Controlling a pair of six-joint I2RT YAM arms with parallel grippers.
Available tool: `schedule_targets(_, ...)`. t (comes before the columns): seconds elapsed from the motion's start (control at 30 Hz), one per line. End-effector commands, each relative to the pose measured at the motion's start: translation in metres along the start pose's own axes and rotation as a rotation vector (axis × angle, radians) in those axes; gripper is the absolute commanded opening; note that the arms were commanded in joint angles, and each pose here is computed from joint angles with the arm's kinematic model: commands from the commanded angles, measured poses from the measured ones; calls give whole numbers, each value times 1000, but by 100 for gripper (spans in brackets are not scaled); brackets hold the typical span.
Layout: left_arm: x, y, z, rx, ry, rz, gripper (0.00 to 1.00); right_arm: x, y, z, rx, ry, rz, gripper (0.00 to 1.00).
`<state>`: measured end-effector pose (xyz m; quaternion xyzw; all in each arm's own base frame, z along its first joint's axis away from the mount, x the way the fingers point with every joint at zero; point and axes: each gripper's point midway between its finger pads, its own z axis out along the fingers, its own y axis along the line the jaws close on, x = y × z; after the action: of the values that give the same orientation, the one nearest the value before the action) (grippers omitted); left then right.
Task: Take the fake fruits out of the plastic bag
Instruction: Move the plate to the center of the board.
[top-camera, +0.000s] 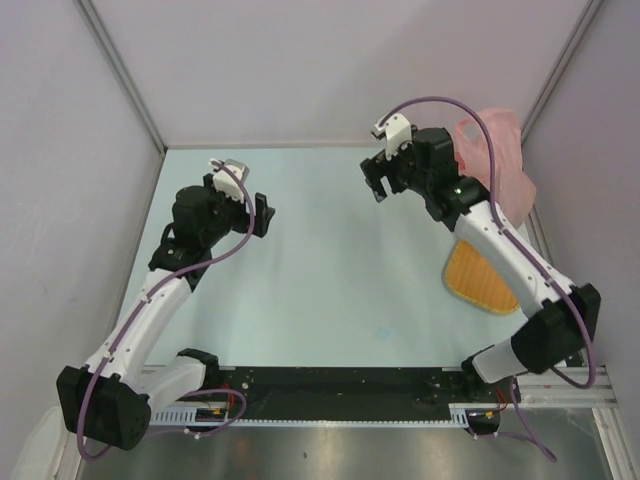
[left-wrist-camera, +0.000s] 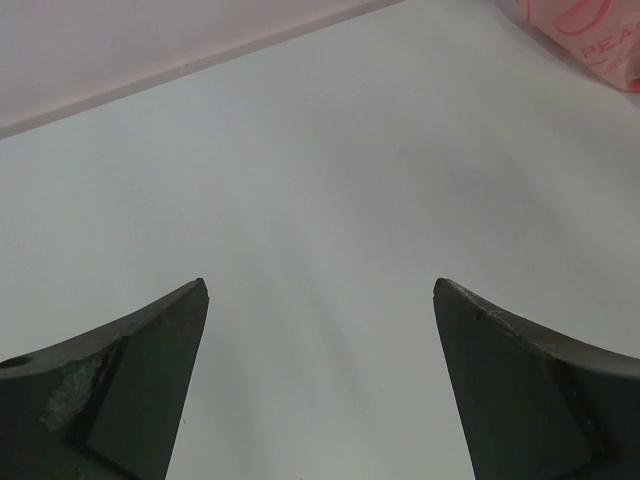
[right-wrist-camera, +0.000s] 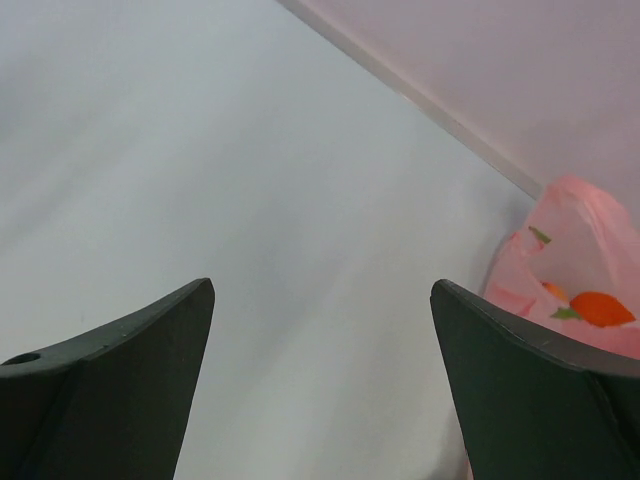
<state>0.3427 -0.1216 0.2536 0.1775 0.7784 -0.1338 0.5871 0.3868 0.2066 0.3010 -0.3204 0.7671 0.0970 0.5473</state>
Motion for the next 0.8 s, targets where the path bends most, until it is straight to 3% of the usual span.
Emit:
schedule_targets(0.0, -40, -12, -17, 50, -86, 12, 100, -39, -50, 32, 153, -99, 53, 94)
schedule_targets(0.27, -39, -28, -15, 135, -61, -30, 100, -1, -108, 43, 250, 28, 67, 88)
schedule_targets(0.3, -38, -28, -15, 139, -57, -31, 100, 8, -93, 39, 177, 61, 44, 81)
schedule_targets(0.33, -36, -28, -15, 137, -56, -27, 100, 38, -77, 39, 131, 142, 15, 79)
schedule_targets(0.37, -36, -27, -16, 131, -58, -25, 100, 39, -69, 21, 112, 154, -58, 78)
schedule_targets(0.57, -20, -21, -14, 94, -54, -33, 100, 178, -6, -58, -26, 523, -28, 75)
schedule_targets(0.77, -4, -23, -12, 94, -44, -72, 100, 253, -4, -101, 93, 747, -65, 72)
